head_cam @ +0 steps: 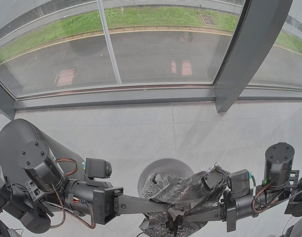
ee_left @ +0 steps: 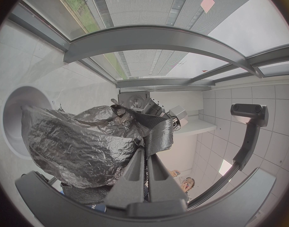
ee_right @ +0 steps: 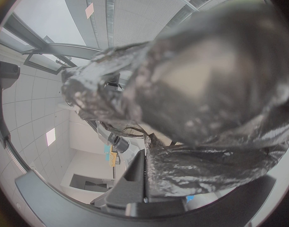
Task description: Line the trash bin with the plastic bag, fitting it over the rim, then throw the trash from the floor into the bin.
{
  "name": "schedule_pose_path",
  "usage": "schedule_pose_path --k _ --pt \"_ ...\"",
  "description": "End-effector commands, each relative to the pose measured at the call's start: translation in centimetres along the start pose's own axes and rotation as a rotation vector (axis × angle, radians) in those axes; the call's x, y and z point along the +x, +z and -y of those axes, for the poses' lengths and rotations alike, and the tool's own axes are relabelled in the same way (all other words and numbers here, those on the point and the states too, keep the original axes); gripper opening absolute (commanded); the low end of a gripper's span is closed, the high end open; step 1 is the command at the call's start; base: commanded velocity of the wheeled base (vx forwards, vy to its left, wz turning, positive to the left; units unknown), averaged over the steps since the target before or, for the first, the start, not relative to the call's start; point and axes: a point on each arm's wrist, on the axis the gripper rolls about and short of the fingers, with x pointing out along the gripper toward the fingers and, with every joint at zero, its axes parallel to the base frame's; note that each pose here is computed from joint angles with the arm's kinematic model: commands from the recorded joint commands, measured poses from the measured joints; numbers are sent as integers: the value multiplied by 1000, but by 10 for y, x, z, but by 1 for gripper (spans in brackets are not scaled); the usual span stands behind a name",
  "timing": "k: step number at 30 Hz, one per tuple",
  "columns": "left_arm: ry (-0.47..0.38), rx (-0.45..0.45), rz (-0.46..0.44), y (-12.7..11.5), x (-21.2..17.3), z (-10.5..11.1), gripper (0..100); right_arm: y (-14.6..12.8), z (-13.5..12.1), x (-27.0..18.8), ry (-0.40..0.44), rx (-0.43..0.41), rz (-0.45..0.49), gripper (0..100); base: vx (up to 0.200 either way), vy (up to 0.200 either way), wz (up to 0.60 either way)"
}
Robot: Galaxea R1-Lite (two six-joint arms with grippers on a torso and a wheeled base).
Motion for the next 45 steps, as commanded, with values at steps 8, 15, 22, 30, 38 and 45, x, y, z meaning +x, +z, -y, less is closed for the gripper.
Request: schedule_pose_path --k 8,15,22,30,38,45 --pt "52 -79 -16 -4 14 -57 0 -11 63 50 -53 53 -11 0 0 0 0" --pt "82 -114 -10 -3 14 -75 0 -20 85 61 -76 77 -22 0 0 0 0" --pt "102 -140 -11 0 19 -98 0 -20 104 59 -111 95 8 0 0 0 0" --pt "139 -129 42 14 11 -126 0 -15 123 56 -144 93 64 0 0 0 0" --pt "165 -129 48 13 7 -142 0 -18 137 58 -170 107 60 0 0 0 0" --pt "186 -119 76 16 6 -149 0 -16 143 57 -186 104 72 0 0 0 0"
